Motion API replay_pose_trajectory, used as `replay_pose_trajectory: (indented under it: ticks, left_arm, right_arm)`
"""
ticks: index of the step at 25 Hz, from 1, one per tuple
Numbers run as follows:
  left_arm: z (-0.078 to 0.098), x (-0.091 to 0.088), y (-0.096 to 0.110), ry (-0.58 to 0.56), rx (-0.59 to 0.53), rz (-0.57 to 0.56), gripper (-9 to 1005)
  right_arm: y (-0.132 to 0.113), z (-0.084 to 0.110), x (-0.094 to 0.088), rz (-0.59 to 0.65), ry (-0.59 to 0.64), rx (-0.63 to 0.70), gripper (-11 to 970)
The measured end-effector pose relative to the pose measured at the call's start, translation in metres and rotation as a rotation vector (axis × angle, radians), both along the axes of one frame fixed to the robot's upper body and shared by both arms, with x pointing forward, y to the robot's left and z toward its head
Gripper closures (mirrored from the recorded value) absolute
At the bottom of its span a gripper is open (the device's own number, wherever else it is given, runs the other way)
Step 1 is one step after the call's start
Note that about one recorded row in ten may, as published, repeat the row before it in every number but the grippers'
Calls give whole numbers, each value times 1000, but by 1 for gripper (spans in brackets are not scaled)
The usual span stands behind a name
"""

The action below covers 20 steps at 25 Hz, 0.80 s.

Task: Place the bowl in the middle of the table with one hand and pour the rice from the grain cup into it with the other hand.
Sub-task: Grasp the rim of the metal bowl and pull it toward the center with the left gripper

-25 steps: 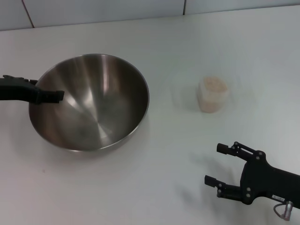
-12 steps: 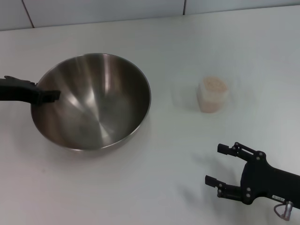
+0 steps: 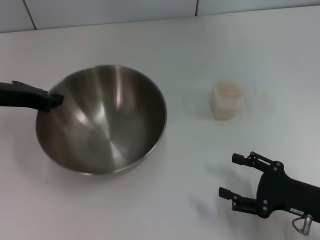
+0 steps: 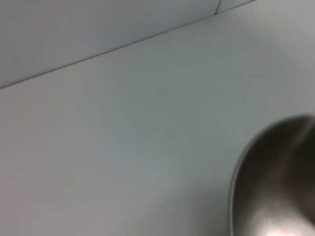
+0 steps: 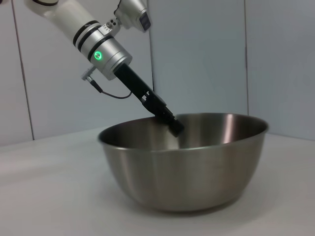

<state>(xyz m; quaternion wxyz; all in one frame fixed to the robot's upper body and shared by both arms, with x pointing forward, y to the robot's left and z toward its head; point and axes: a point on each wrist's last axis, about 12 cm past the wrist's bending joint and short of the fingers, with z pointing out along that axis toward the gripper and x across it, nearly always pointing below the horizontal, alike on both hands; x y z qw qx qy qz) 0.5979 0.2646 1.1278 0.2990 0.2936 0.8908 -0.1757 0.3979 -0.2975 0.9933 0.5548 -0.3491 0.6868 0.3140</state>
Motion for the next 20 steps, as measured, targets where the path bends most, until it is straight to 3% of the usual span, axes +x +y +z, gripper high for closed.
replay_pose_trajectory:
  ticks: [5, 13, 20]
  left_arm:
    - [3, 5, -3, 21, -17, -9, 925]
    - [12, 18, -8, 26, -66, -39, 959]
    - [13, 38, -31, 12, -95, -93, 964]
  right_arm:
    - [0, 0, -1, -1, 1, 0, 171]
    - [-1, 0, 0, -1, 1, -2, 176]
    - [0, 0, 0, 7, 3, -6, 180]
